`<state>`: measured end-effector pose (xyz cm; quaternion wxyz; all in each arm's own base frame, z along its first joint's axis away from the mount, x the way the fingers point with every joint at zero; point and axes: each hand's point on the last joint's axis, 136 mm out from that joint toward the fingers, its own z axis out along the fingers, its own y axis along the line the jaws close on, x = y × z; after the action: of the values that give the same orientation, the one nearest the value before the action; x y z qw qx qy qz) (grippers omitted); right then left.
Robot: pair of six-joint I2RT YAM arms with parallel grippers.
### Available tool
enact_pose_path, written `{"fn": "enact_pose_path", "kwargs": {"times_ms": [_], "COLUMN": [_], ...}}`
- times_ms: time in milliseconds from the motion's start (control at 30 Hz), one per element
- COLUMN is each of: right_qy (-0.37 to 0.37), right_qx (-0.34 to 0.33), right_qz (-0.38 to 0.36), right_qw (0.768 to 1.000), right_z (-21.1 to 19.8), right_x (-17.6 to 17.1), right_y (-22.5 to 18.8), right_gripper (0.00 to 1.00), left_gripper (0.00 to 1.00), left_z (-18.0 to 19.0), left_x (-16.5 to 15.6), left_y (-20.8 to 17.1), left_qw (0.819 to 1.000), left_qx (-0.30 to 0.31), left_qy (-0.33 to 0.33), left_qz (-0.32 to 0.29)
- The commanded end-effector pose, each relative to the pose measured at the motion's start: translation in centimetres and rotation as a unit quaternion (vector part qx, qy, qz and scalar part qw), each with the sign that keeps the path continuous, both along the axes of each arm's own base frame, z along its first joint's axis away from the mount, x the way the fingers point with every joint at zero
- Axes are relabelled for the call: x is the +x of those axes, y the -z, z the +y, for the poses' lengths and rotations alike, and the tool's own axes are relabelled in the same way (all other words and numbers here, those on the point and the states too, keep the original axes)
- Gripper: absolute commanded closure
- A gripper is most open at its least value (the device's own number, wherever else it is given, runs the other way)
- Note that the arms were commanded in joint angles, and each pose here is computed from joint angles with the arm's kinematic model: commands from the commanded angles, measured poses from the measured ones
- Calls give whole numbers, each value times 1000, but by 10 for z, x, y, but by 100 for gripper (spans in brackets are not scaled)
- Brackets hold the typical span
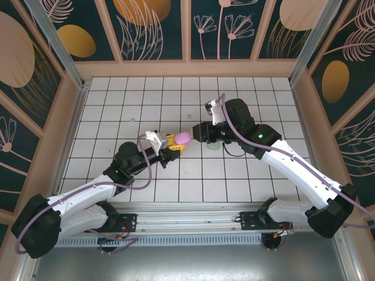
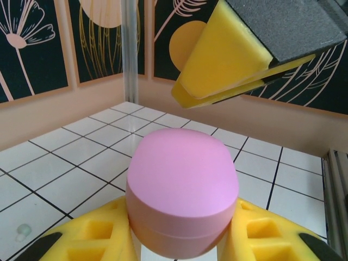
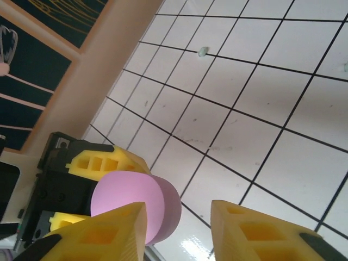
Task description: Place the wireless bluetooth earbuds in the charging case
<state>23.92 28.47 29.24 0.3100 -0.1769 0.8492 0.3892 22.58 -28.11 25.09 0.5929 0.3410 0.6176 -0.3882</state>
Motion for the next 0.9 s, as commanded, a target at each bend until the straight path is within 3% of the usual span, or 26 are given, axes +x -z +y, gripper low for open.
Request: {"fn": "enact_pose_path", "kwargs": {"times_ms": [0, 200, 567, 733, 867], "right_qy": [-12, -44, -85, -98, -103], "right_qx": [52, 107, 139, 152, 171], "right_qz": [4, 42, 117, 141, 147], "right_qw": [999, 992, 980, 973, 969], "right_z": [3, 15, 32, 36, 38], "right_x": [-3, -9, -17, -20, -20], "right_y": [-15, -13, 8, 13, 11], "right_gripper": [56, 42, 40, 47, 64], "left_gripper": [92, 92, 92, 91, 91], "left_z": [2, 0, -3, -2, -1], "left_x": [-3, -3, -5, -6, -6], "left_y": [-21, -27, -37, -39, -36], "left_qw": [999, 999, 998, 998, 998], "left_qx": [-29, -38, -57, -59, -55], "left_qy": [1, 4, 15, 16, 15], "left_qz": [-21, -23, -30, -32, -29]}}
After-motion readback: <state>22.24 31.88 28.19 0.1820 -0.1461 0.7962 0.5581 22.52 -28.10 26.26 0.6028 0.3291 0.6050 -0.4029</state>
